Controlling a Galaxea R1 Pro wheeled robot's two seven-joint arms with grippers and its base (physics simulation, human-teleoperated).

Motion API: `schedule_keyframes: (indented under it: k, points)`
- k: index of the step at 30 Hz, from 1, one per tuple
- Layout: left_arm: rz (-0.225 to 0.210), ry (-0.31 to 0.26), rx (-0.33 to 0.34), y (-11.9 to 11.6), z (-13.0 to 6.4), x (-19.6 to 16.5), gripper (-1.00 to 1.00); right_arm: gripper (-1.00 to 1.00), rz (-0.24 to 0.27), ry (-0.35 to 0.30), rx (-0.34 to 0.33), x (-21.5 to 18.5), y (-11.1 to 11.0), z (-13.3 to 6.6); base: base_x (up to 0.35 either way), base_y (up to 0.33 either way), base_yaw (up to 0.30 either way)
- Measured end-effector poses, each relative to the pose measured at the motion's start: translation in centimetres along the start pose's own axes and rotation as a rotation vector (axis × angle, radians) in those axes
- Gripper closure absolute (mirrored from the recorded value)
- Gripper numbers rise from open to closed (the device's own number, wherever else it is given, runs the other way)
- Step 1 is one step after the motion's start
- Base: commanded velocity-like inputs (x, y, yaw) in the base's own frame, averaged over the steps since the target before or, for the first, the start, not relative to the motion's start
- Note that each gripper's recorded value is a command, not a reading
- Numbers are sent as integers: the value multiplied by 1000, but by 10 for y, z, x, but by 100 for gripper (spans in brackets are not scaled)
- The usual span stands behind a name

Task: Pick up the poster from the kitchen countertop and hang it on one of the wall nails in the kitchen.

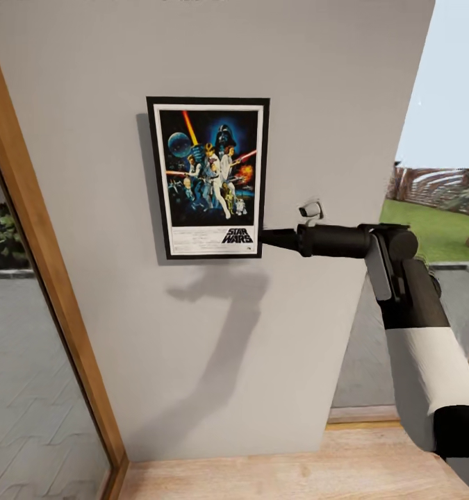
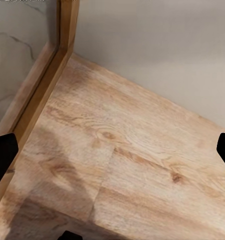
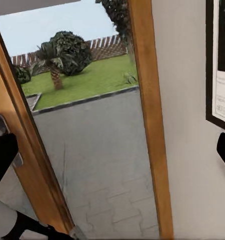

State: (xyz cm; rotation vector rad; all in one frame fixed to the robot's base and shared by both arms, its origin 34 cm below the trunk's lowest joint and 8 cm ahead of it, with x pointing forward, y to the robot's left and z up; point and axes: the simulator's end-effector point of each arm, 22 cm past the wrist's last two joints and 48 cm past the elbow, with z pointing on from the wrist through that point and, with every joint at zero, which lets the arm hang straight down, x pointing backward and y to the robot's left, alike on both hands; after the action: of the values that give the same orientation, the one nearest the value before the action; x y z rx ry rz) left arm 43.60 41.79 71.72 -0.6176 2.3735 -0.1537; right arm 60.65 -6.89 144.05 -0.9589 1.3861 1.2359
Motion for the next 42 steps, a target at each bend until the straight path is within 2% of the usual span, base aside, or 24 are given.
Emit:
schedule_keyframes:
  k: [5, 11, 12, 13, 14, 17, 18, 19, 20, 22, 23, 24, 25, 26, 27, 29, 30, 34, 40, 41, 42]
  points:
    - [0, -7, 3, -1, -1, -3, -100, -100, 96, 19, 13, 68, -8, -5, 0, 0, 0]
    - [-1, -15, 9, -4, -1, -6, -100, -100, 159, 35, 44, 148, -13, -18, 0, 0, 0]
    - [-1, -18, 10, -5, -1, -7, -100, -100, 176, 46, 61, 191, -12, -29, 0, 0, 0]
    - [-2, -18, 10, -5, -1, -7, -100, -100, 262, 65, 67, 241, -3, -35, 0, 0, 0]
    - [-2, -20, 11, -6, -1, -8, -100, -100, 247, 62, 65, 239, -2, -36, 0, 0, 0]
    - [-3, -25, 14, -7, -2, -10, -100, -100, 323, 34, 104, 289, 6, -61, 0, 0, 0]
    - [-3, -26, 14, -7, -2, -10, -100, -100, 364, 21, 131, 311, 9, -74, 0, 0, 0]
    - [-3, -28, 15, -8, -2, -11, -100, -100, 404, 16, 154, 335, 12, -84, 0, 0, 0]
    - [-3, -29, 16, -8, -2, -12, -100, -100, 445, 15, 193, 378, 16, -99, 0, 0, 0]
    - [-4, -33, 17, -8, -2, -13, -100, -100, 477, 20, 214, 406, 19, -106, 0, 0, 0]
    - [-4, -35, 18, -9, -3, -14, -100, -100, 455, 61, 260, 461, 25, -121, 0, 0, 0]
    - [-4, -35, 18, -9, -3, -14, -100, -100, 579, 85, 289, 512, 34, -133, 0, 0, 0]
    - [-4, -37, 18, -9, -3, -15, -100, -100, 565, 104, 303, 527, 38, -141, 0, 0, 0]
    - [-4, -39, 18, -9, -3, -16, -100, -100, 553, 137, 337, 566, 49, -158, 0, 0, 0]
    - [-4, -40, 18, -9, -3, -16, -100, -100, 626, 150, 353, 594, 64, -166, 0, 0, 0]
    - [-4, -42, 19, -9, -3, -17, -100, -100, 630, 153, 361, 605, 71, -170, 0, 0, 0]
    - [-4, -43, 19, -9, -3, -17, -100, -100, 640, 173, 379, 617, 77, -184, 0, 0, 0]
    - [-4, -43, 18, -9, -3, -18, -100, -100, 636, 190, 392, 621, 78, -196, 0, 0, 0]
    - [-4, -43, 18, -9, -3, -18, -100, -100, 624, 194, 400, 622, 77, -198, 0, 0, 0]
    - [-4, -43, 18, -9, -3, -18, -100, -100, 617, 213, 460, 629, 67, -205, 0, 0, 0]
    - [-4, -43, 18, -10, -3, -17, -100, -100, 615, 218, 473, 631, 65, -206, 0, 0, 0]
